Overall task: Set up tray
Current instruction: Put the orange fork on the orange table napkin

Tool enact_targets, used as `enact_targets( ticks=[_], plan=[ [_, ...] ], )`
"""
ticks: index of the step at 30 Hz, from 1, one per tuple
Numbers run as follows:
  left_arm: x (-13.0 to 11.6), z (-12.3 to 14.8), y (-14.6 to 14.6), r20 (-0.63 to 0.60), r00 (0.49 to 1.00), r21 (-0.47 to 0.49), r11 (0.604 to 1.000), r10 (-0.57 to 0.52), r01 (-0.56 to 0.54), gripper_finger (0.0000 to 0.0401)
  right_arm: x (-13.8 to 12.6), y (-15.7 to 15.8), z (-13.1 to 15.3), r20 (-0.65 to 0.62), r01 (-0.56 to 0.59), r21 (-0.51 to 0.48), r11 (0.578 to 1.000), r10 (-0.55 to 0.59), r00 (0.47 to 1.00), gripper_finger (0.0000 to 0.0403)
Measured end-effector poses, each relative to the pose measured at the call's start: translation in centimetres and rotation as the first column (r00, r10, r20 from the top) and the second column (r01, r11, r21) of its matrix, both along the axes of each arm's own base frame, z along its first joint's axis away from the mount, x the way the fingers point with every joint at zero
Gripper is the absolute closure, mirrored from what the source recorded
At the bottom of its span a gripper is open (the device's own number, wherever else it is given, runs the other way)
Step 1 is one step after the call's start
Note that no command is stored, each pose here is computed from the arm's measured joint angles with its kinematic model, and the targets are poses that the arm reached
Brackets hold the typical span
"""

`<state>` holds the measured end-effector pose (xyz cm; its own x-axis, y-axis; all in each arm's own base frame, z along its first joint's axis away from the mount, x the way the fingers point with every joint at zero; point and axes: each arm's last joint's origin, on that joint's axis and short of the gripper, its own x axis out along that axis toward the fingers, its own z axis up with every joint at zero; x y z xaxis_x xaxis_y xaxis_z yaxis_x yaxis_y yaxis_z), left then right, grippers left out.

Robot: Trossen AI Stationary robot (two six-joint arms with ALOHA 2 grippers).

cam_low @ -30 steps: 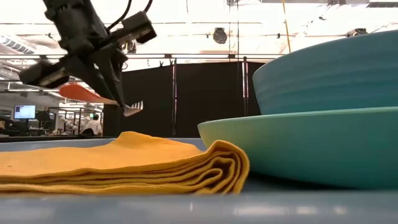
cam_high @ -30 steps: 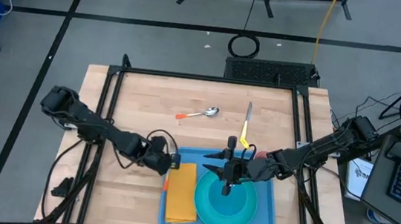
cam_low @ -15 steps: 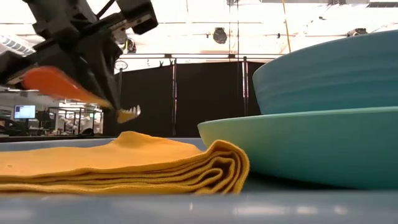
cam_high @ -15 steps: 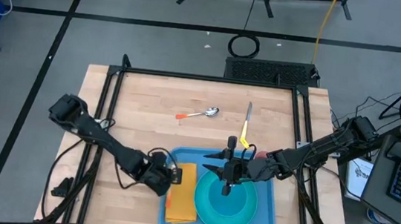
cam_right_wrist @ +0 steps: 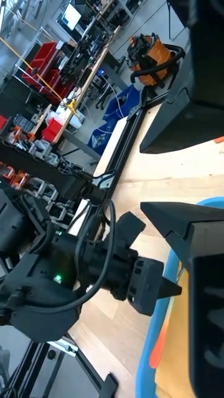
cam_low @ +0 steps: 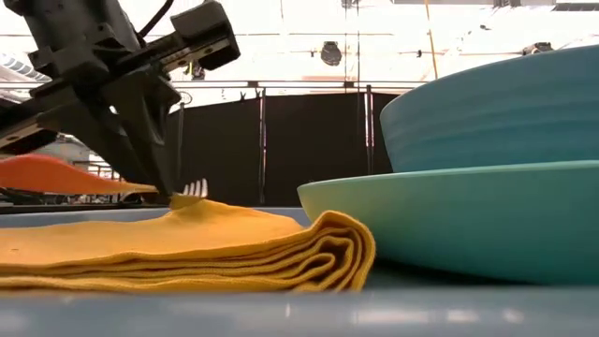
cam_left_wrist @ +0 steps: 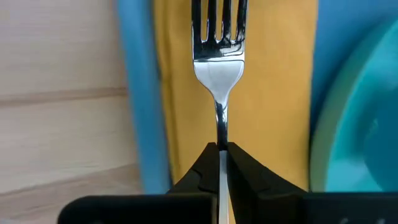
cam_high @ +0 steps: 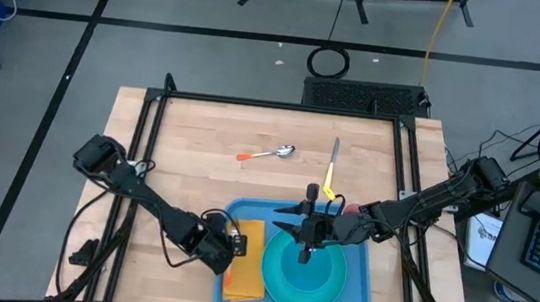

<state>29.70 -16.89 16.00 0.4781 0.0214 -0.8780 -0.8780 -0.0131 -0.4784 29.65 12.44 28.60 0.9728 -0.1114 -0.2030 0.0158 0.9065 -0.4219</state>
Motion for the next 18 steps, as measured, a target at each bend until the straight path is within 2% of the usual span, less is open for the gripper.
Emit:
enact_targets(
  ticks=[10, 18],
  plan=[
    [0.21, 0.0, 0.48, 0.002, 1.0, 0.018, 1.0, 0.014, -0.014, 0.0391, 0.02, 0.01, 0.07, 0.007, 0.0, 0.003, 1.0, 0.0, 1.0, 0.0277],
    [0.52, -0.17, 0.47, 0.008, 1.0, -0.008, 1.0, 0.011, -0.011, 0.0391, 0.02, 0.01, 0.07, 0.007, 0.0, 0.004, 1.0, 0.0, 1.0, 0.0277]
  ],
)
